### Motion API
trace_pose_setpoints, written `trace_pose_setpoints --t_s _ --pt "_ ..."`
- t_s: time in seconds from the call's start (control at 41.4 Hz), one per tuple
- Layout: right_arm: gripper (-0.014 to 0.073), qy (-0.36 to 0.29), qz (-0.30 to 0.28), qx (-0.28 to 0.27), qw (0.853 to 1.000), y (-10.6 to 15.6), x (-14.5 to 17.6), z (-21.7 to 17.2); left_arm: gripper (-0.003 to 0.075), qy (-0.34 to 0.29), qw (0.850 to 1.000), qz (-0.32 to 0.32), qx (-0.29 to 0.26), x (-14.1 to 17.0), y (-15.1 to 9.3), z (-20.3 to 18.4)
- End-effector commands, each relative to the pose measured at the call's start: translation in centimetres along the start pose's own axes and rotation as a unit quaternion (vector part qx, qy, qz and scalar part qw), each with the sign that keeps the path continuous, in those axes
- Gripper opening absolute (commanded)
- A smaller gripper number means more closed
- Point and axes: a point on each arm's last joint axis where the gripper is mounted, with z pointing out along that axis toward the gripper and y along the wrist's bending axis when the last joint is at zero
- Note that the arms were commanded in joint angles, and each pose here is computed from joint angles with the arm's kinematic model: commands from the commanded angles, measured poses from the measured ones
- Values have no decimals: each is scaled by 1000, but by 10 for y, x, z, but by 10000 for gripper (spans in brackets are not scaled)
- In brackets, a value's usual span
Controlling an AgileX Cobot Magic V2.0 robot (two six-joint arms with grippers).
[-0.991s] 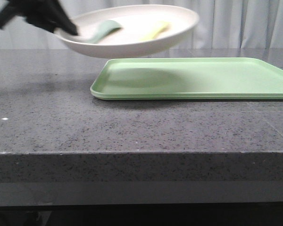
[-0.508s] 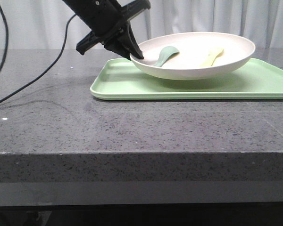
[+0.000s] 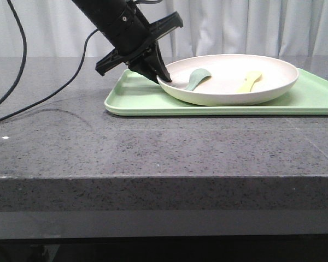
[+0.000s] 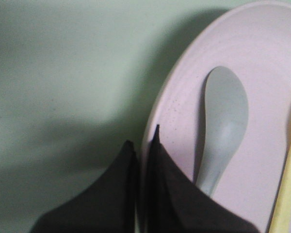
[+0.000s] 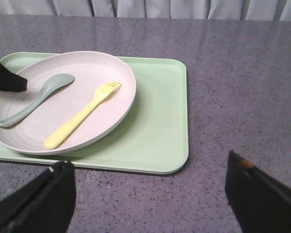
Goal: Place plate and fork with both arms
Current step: 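Lift the plate with the left gripper and lower it onto the green tray, then open the left gripper and raise it away from the plate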
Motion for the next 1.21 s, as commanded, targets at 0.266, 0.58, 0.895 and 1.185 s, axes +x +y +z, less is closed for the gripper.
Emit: trace_pose_setpoints --t_s 0.266,0.58,0.895,1.185 --pt "645 -52 -2 -3 999 1 -17 -3 94 -68 997 -13 46 -15 -32 -38" --pt "645 -52 -2 -3 999 1 -17 -3 347 -40 998 19 44 -10 -35 -47" --pt "645 -52 -2 -3 999 1 -17 -3 204 -11 993 111 29 -1 -50 -86" --pt "645 -51 -2 -3 999 1 -17 -3 -18 -4 988 156 -16 5 -54 -117"
